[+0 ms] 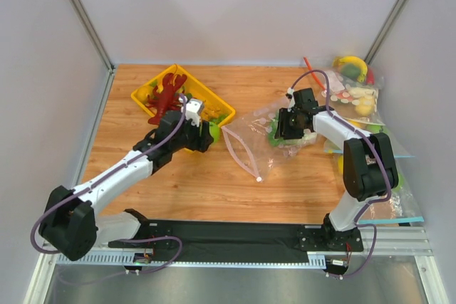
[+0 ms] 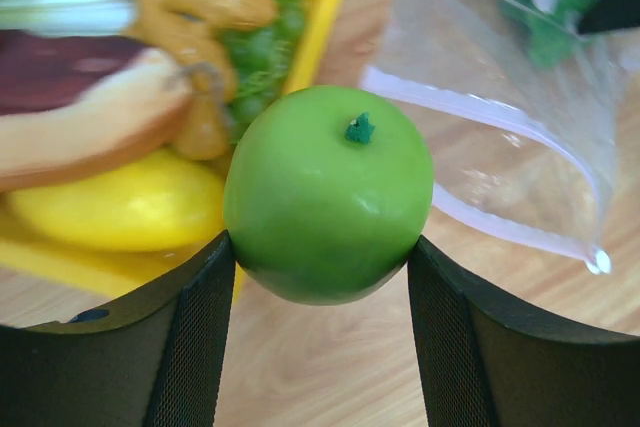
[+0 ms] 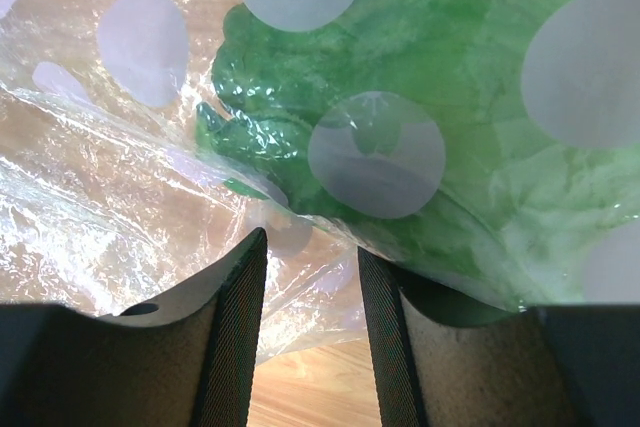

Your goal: Open the zip-top bag and remove the fake food

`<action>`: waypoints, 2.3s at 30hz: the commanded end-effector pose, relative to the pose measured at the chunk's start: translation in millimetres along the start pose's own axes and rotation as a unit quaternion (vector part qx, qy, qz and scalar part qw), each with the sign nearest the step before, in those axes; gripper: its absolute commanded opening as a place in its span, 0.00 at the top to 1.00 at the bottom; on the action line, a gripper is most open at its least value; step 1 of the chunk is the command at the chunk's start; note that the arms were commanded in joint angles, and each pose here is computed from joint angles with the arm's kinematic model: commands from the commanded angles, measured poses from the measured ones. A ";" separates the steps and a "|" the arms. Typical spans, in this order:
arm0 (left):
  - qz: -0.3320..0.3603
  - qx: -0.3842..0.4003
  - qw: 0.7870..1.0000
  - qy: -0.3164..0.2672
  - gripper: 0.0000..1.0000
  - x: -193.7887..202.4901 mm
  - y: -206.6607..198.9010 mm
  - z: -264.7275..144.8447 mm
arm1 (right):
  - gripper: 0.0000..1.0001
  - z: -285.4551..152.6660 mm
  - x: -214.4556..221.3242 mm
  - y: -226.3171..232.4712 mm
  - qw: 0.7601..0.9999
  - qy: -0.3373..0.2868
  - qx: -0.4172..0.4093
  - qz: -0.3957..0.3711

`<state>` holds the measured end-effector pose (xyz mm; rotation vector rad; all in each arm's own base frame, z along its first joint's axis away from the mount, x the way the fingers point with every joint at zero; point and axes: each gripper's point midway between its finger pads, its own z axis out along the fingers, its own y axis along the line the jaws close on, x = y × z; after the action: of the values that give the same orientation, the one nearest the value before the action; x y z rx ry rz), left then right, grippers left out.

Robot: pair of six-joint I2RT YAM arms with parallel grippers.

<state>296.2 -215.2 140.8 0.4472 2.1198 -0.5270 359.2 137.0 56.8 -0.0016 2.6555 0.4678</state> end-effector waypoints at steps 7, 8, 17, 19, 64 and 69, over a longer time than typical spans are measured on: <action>-0.063 -0.121 0.986 -0.098 0.87 -78.7 73.5 -43.0 | 0.56 -6.4 -12.6 5.0 1.000 -0.021 -0.011 -0.007; -0.059 -0.128 0.984 -0.107 0.87 -86.8 80.1 -43.6 | 0.56 -6.2 -11.9 5.1 1.000 -0.020 -0.012 -0.006; -0.030 -0.156 0.982 -0.107 0.87 -147.3 109.6 3.2 | 0.55 -9.5 -13.0 8.8 0.999 -0.023 -0.020 -0.007; -0.026 -0.162 0.982 -0.092 0.86 -150.3 118.5 21.0 | 0.55 -11.2 -14.1 9.1 0.999 -0.026 -0.022 -0.007; -0.065 -0.164 0.983 -0.049 0.01 -154.7 156.3 81.8 | 0.54 -15.6 -17.2 16.2 0.999 -0.028 -0.037 -0.010; -0.032 -0.149 0.984 -0.088 0.01 -184.7 126.3 50.5 | 0.52 -22.9 -19.3 24.2 0.998 -0.039 -0.047 -0.020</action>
<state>508.1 -146.3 173.8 0.1126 2.1482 -0.2348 356.9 144.9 65.5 -0.0213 2.6399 0.5386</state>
